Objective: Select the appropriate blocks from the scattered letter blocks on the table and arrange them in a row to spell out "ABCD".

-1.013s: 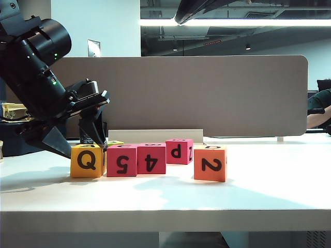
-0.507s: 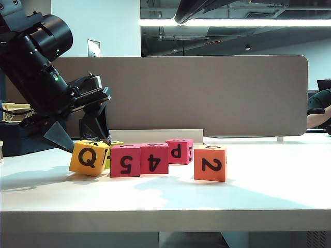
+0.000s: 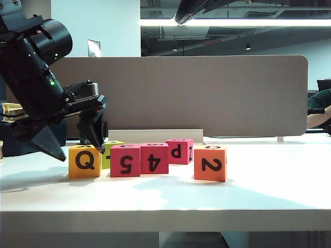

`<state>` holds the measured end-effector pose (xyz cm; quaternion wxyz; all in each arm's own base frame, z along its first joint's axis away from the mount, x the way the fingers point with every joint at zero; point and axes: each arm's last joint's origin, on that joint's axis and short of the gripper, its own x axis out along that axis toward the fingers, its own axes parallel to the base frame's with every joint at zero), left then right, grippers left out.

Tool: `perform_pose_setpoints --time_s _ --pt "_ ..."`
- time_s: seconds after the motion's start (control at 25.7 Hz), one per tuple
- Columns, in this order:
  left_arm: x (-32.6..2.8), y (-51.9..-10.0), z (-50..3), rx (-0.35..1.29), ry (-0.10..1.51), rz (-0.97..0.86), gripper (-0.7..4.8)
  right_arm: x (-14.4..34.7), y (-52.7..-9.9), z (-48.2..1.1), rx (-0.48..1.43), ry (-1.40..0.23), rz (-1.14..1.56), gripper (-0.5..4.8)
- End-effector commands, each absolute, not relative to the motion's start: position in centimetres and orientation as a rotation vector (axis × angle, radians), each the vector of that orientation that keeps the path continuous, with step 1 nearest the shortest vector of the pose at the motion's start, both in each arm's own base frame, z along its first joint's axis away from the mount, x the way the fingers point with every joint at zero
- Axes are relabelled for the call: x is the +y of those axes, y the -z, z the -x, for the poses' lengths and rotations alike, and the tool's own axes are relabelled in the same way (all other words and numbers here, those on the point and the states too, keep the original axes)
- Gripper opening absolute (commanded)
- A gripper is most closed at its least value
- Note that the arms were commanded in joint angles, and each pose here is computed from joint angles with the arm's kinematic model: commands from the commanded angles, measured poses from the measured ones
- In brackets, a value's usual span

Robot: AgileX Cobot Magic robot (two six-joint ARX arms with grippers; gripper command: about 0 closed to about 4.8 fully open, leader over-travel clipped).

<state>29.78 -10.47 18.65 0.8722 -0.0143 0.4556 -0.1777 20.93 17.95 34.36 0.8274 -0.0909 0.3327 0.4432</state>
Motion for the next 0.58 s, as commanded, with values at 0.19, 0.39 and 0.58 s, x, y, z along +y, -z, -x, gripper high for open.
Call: perform_pose_setpoints --time_s 0.19,0.39,0.58 --pt "-10.4 -18.9 -29.9 0.928 0.349 -0.001 4.79 18.0 -34.6 -20.9 0.691 -0.947 0.193 -0.02" --pt "-10.4 -19.3 -30.0 0.940 0.335 -0.009 4.79 18.0 -34.6 -20.9 0.691 -0.946 0.193 -0.02" --pt "-10.8 -21.5 -30.4 0.974 0.467 -0.043 4.79 17.9 -34.6 -20.9 0.689 -0.922 0.202 -0.02"
